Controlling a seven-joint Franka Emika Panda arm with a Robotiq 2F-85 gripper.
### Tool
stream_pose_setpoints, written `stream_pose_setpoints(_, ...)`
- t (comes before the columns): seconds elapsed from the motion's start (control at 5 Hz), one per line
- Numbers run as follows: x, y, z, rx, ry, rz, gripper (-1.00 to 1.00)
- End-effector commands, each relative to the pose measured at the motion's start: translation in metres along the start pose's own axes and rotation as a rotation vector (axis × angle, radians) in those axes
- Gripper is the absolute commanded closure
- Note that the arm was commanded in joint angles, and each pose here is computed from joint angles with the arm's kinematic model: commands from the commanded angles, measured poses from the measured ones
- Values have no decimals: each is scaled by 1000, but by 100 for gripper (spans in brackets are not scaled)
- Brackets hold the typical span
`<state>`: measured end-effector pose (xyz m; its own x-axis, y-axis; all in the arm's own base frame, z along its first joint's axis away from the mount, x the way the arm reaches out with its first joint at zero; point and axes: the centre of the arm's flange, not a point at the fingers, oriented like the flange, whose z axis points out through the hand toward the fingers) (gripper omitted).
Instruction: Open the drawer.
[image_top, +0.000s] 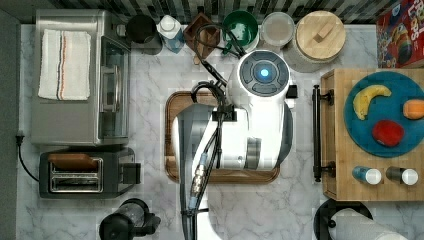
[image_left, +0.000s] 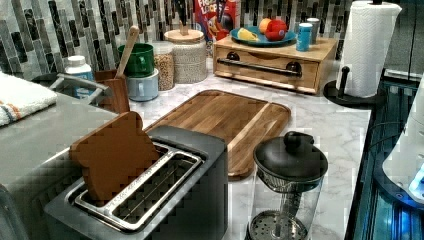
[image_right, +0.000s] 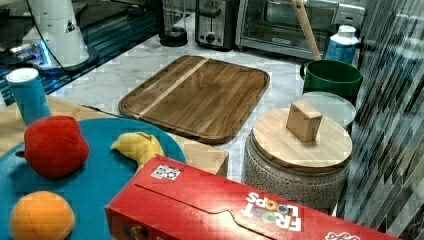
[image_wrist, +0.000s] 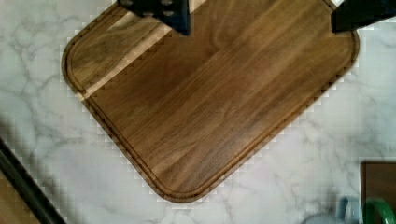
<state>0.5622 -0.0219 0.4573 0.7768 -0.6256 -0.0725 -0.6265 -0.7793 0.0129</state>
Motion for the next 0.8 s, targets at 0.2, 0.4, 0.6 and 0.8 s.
stream_pose_setpoints(0.2,14,57,15,-79,14,-522,-100)
stream_pose_setpoints(0.4,20,81,30,-100,102,-668,-100)
stream_pose_setpoints(0.6,40,102,40,-104,119,-745,-100)
stream_pose_setpoints(0.8,60,126,54,-94,142,-809,-100)
